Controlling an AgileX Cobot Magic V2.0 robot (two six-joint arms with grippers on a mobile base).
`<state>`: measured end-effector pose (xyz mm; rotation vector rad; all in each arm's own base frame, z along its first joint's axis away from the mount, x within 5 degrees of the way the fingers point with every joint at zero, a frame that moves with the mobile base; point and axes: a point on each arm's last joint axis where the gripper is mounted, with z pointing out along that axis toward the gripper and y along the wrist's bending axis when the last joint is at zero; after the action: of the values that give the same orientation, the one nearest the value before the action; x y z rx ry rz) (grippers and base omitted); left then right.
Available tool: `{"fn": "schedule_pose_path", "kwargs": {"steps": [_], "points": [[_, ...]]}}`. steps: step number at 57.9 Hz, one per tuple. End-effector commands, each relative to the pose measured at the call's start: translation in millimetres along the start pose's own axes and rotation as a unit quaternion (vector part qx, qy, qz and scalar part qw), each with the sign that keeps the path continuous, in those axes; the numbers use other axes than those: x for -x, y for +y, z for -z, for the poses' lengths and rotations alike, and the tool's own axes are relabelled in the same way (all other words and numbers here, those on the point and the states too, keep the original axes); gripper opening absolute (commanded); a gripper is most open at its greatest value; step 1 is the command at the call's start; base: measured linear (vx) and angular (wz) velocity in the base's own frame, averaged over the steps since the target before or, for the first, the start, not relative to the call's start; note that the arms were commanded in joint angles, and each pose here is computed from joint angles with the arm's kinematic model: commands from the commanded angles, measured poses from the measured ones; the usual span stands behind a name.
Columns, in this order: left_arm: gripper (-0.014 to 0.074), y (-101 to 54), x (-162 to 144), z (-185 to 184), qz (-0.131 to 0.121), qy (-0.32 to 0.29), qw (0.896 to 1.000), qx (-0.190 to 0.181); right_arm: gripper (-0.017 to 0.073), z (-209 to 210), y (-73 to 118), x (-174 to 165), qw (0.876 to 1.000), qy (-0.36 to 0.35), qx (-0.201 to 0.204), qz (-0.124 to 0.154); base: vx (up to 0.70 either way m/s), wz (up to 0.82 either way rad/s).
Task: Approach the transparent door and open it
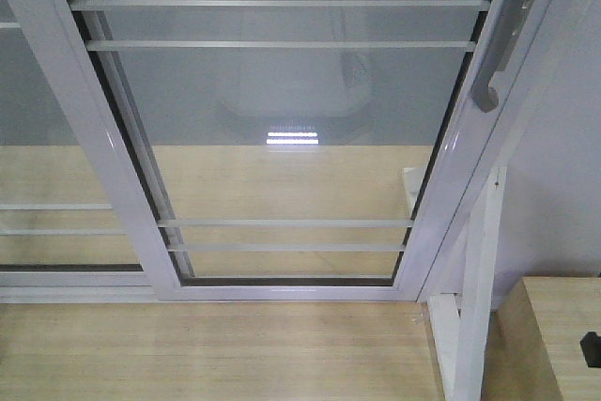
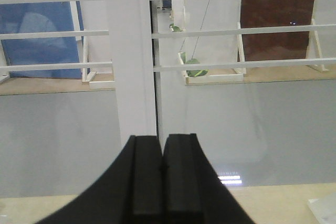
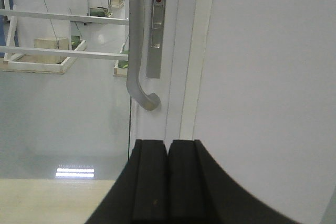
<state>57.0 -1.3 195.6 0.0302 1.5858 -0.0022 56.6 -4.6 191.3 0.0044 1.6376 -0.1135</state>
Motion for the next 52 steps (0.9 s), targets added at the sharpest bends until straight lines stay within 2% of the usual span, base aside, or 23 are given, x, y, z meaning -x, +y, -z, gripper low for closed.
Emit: {"fn": "schedule_pose_path", "kwargs": {"steps": [1,12,14,16,19,35,39,47,52], "points": [[-0.0006,0.0,1.0,-1.8,0.007,-0.021,1.0,-0.001,-0.0006,0.4,-0.2,6.9,0.999,-0.042,-0.002,0.002,0.0,0.0],[-0.0006,0.0,0.4,-1.8,0.005,-0.019,1.0,-0.001,-0.0006,0.4,-0.2,6.9,0.999,-0.042,-0.002,0.002,0.0,0.0],[-0.0006,0.0,0.6,-1.8,-0.004,-0.019,1.0,-0.001,-0.0006,0.4,-0.2,6.9,0.999,-0.042,-0.002,0.002,0.0,0.0],[-0.0006,0.0,0.5,-1.8,-0.026,-0.019,0.999,0.0,-0.0006,0.4,-0.2,6.9,0.999,-0.042,-0.002,0.002,0.0,0.0],[-0.0006,0.1,0.5,-1.8,-0.046,-0.019,0.999,0.0,-0.0006,0.4,-0.2,6.9,0.999,-0.042,-0.002,0.002,0.0,0.0],[-0.0006,0.1,0.5,-1.8,-0.046,-0.019,0.999,0.001,-0.0006,0.4,-0.2,6.9,0.999,-0.042,-0.002,0.002,0.0,0.0],[-0.0006,0.1,4.1,-1.5,-0.046,-0.035,0.998,0.002,-0.0006,0.5,-0.2,7.5,0.999,-0.046,-0.002,0.002,0.0,0.0],[-0.0006,0.4,12.4,-0.6,-0.02,-0.082,0.996,0.003,-0.0006,1.1,-0.3,12.3,0.997,-0.072,-0.002,-0.001,0.0,0.0],[-0.0006,0.6,18.4,0.6,0.012,-0.115,0.993,0.001,-0.0006,2.1,-0.1,18.3,0.994,-0.105,-0.004,0.016,0.0,0.0]]}}
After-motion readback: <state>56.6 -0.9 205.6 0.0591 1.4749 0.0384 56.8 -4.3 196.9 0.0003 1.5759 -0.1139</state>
